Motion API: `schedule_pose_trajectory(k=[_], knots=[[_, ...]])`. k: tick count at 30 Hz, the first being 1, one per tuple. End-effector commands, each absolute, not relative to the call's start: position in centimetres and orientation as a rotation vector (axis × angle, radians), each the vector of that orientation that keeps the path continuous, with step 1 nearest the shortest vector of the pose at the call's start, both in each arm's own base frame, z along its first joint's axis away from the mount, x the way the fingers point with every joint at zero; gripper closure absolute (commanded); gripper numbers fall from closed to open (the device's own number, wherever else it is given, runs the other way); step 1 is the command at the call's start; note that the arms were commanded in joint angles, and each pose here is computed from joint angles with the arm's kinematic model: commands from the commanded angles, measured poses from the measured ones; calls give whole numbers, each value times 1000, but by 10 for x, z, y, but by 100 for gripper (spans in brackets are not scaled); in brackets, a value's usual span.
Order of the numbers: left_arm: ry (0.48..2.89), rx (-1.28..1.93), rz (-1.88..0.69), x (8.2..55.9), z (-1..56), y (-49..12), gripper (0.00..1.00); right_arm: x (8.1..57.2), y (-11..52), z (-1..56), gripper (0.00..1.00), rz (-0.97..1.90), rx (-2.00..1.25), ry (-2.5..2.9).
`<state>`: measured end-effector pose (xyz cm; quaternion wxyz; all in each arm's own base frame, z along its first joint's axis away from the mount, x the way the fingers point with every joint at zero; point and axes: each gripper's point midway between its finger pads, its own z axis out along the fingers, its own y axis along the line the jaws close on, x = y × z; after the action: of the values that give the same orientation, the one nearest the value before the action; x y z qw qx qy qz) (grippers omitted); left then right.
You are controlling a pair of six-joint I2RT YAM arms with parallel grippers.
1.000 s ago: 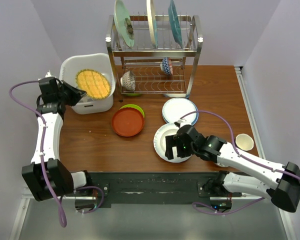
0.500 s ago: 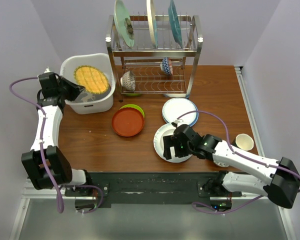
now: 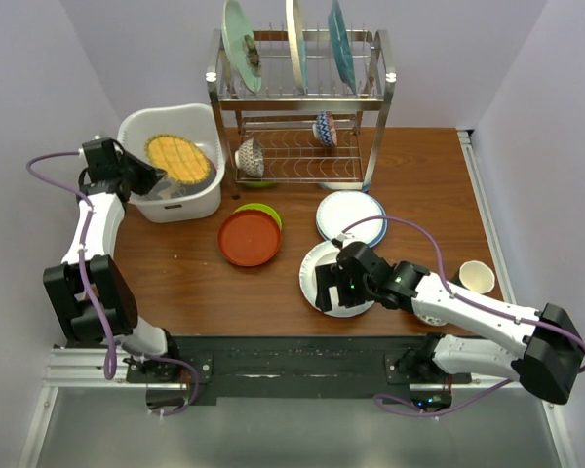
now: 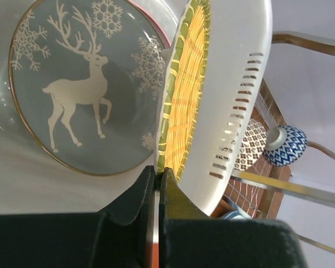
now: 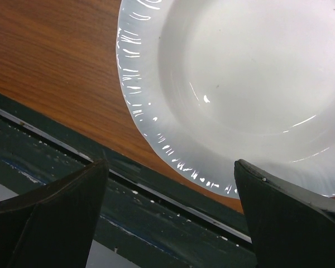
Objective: Place the plates into the plastic bin on the countertop
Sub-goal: Place the plate in the plastic bin.
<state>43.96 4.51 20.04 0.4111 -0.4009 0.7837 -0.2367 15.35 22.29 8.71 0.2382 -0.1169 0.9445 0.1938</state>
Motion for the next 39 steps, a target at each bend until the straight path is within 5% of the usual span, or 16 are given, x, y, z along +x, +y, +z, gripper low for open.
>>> schedule_pose_trajectory(k=[1,11,18,29,39], knots=[[1846,-966,-595,467,234,60,100,156,227,88,1,548,-334,2571],[1935,-987,-596,476,200,61,100,156,226,86,1,542,-337,2576],[1962,-977,-606,473,192,57,74,155,227,84,1,542,-341,2585],[1961,-978,-591,468,196,59,62,153,228,87,1,559,-341,2589],[1953,-953,-539,466,218,68,35,152,228,87,1,566,-341,2590]])
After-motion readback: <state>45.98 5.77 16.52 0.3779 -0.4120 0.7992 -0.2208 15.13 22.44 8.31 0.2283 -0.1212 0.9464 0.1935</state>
